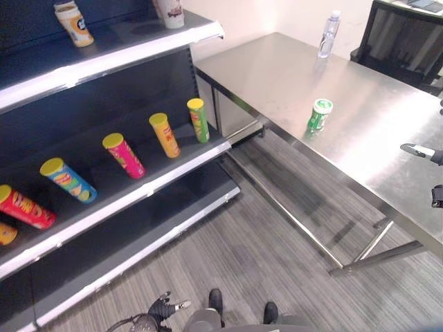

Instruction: Put the goods on the table back onto the shelves and tidy them up.

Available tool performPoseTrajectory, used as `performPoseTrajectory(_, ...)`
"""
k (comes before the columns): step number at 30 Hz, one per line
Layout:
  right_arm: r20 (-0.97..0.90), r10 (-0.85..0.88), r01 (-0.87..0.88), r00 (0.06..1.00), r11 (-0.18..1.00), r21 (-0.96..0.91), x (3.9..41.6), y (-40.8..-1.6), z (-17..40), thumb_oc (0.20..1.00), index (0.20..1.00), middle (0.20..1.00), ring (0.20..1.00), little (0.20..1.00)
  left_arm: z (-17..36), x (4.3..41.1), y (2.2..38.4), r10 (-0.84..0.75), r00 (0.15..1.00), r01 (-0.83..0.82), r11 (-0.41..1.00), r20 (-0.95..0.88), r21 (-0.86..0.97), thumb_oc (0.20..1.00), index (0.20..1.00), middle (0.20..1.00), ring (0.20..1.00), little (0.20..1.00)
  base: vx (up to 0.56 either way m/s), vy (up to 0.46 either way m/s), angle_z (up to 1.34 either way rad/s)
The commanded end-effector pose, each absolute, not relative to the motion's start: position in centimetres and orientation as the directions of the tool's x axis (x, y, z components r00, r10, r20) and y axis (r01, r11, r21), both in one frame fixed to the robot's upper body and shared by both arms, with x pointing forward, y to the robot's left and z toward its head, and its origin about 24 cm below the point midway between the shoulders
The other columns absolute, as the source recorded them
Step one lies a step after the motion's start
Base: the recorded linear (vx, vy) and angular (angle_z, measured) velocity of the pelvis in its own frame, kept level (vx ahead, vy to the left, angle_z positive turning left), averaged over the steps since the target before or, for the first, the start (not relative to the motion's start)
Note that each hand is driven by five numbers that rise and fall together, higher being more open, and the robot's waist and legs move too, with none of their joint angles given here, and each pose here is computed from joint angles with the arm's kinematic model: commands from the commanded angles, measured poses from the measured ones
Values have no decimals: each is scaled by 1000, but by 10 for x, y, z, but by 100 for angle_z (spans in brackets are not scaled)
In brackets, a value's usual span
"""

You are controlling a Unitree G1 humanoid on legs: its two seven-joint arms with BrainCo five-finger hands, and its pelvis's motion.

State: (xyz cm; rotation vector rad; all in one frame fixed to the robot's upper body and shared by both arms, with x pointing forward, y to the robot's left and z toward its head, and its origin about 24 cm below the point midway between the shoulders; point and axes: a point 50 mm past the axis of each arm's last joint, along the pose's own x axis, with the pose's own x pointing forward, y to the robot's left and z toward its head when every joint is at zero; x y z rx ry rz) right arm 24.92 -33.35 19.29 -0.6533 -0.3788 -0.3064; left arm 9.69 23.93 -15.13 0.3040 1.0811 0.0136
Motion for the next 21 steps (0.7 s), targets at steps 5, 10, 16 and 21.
performPoseTrajectory(5,550,-108,445,828,723,-528,255,-323,221,1000,1000,1000,1000,1000,-130,136,261,225,597,62,944,-770,324,1000,1000,1000,1000,1000,108,89,-6)
performPoseTrajectory(10,564,-110,460,818,713,-529,256,-323,225,1000,1000,1000,1000,1000,-128,133,266,234,604,38,946,-761,321,1000,1000,1000,1000,1000,121,-60,8)
performPoseTrajectory(16,573,-161,507,804,690,-517,245,-338,227,1000,1000,1000,1000,1000,-130,137,260,206,606,73,947,-768,312,1000,1000,1000,1000,1000,244,-95,0)
performPoseTrajectory(21,516,-166,476,840,683,-555,235,-346,219,1000,1000,1000,1000,1000,-127,144,257,194,629,70,950,-753,303,1000,1000,1000,1000,1000,248,-230,66)
